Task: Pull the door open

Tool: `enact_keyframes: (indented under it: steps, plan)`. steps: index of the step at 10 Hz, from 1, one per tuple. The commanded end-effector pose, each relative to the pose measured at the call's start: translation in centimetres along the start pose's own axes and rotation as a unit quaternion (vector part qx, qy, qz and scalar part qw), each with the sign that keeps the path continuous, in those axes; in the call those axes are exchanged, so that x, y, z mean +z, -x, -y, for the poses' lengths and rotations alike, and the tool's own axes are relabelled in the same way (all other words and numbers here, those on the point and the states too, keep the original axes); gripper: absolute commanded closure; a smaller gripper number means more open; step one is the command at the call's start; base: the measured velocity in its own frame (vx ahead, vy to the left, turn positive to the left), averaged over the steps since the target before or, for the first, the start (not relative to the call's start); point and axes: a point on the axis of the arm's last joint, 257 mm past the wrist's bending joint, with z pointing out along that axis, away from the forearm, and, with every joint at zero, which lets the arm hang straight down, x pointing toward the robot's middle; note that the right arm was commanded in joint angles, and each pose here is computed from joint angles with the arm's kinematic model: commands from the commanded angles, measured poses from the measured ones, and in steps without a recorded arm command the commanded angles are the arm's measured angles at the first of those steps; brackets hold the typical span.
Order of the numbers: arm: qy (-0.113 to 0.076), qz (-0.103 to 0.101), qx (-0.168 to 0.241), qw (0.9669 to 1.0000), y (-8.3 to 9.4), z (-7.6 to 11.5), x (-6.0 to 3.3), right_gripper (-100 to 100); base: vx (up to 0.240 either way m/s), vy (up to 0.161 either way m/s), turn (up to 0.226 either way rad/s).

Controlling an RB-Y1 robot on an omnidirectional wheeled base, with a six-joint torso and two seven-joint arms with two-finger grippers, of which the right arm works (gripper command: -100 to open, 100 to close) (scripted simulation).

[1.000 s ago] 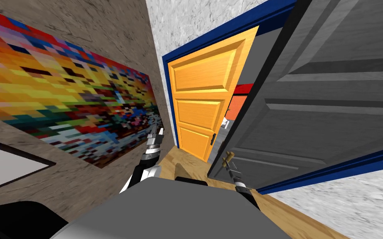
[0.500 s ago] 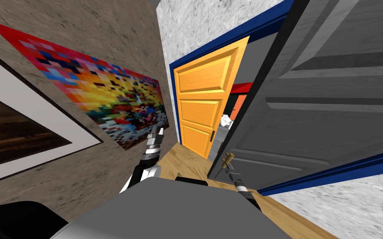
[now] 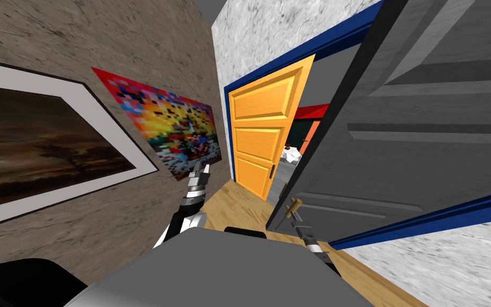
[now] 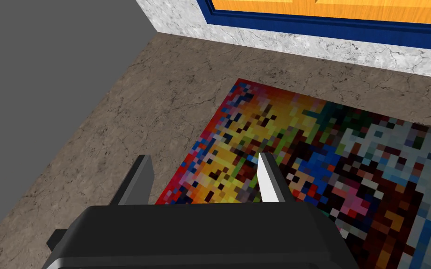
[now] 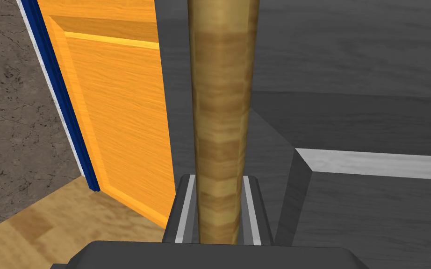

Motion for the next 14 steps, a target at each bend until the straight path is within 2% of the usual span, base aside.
enact_keyframes:
  steps: [1, 3, 5, 8, 9, 12, 13, 14]
  plan:
    - [-0.008, -0.002, 0.001, 1.0000, 0.0, 0.1, -0.63, 100, -0.191, -0.055, 0.072]
    - [-0.018, -0.003, 0.001, 0.9998, -0.1, 0.1, -1.37, 100, -0.144, -0.063, 0.093]
    - [-0.019, 0.003, 0.002, 0.9998, 0.3, 0.4, -1.60, 100, -0.123, -0.040, 0.046]
    - [-0.029, 0.001, 0.002, 0.9996, 0.2, 0.3, -2.21, 100, -0.224, -0.066, 0.183]
    - [-0.021, 0.000, 0.001, 0.9998, 0.1, -0.3, -2.43, -100, -0.213, -0.020, -0.082]
    - [-0.011, -0.003, 0.001, 0.9999, -0.2, -1.0, -3.32, -100, -0.194, 0.081, -0.134]
    - [-0.014, -0.003, 0.001, 0.9999, -0.2, -0.9, -3.17, -100, -0.090, 0.022, -0.027]
    - [-0.008, -0.004, 0.000, 1.0000, -0.2, -0.9, -2.44, -100, 0.116, -0.015, 0.061]
